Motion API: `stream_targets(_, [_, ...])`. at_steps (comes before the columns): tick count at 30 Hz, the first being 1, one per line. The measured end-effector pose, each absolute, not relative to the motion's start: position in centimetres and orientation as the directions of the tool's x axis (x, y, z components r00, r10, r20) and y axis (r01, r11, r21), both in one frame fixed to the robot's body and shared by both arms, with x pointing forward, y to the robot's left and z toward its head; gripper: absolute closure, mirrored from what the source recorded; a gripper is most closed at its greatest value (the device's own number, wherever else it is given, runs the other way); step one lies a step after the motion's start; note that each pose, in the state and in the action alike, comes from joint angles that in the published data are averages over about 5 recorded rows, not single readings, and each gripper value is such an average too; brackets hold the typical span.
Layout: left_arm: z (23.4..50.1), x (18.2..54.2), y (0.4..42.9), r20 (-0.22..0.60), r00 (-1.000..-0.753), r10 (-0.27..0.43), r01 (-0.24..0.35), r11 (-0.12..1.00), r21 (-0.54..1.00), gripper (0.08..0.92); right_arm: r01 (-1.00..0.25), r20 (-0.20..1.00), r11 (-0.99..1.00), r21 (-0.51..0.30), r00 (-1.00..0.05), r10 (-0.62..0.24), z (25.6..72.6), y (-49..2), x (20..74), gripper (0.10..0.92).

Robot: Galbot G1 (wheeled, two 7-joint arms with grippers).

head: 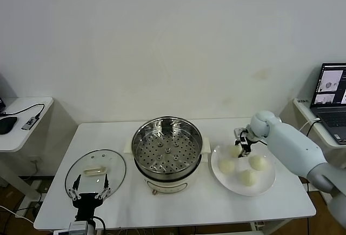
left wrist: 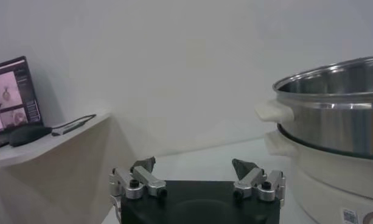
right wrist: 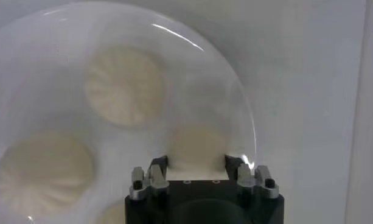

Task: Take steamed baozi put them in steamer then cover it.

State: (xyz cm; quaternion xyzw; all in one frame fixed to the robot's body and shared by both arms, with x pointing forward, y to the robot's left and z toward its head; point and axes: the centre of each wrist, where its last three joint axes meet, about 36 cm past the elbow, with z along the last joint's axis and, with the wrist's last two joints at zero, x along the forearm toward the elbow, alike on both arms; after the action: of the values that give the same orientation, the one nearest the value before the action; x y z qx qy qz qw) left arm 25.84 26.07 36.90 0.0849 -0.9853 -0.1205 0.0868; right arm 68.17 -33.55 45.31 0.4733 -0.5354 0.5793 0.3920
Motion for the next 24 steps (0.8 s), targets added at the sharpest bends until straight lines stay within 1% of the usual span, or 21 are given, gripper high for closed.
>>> stream_targets(6, [37.0, 25.9, 26.1, 0.155, -0.970, -0.188, -0.146, 0.958, 0.246, 0.177, -0.959, 0.966, -0.118, -0.257, -0.251, -0.058, 46.4, -33.8, 68.2, 0.454])
stream_targets(10, [37.0, 25.9, 26.2, 0.160, -0.970, -0.183, -0.141, 0.960, 0.241, 0.177, -0.954, 0.960, -0.118, -0.276, -0.269, -0.075, 48.4, -33.9, 68.2, 0.454])
stream_targets(18, [37.1, 26.0, 25.9, 0.162, -0.973, -0.165, -0.126, 0.966, 0.223, 0.177, -0.926, 0.933, -0.137, -0.352, -0.334, -0.137, 55.4, -33.2, 68.4, 0.454])
stream_targets(24, [37.0, 26.0, 25.7, 0.162, -0.974, -0.156, -0.121, 0.971, 0.207, 0.177, -0.887, 0.897, -0.182, -0.423, -0.382, -0.221, 61.9, -30.7, 68.6, 0.454])
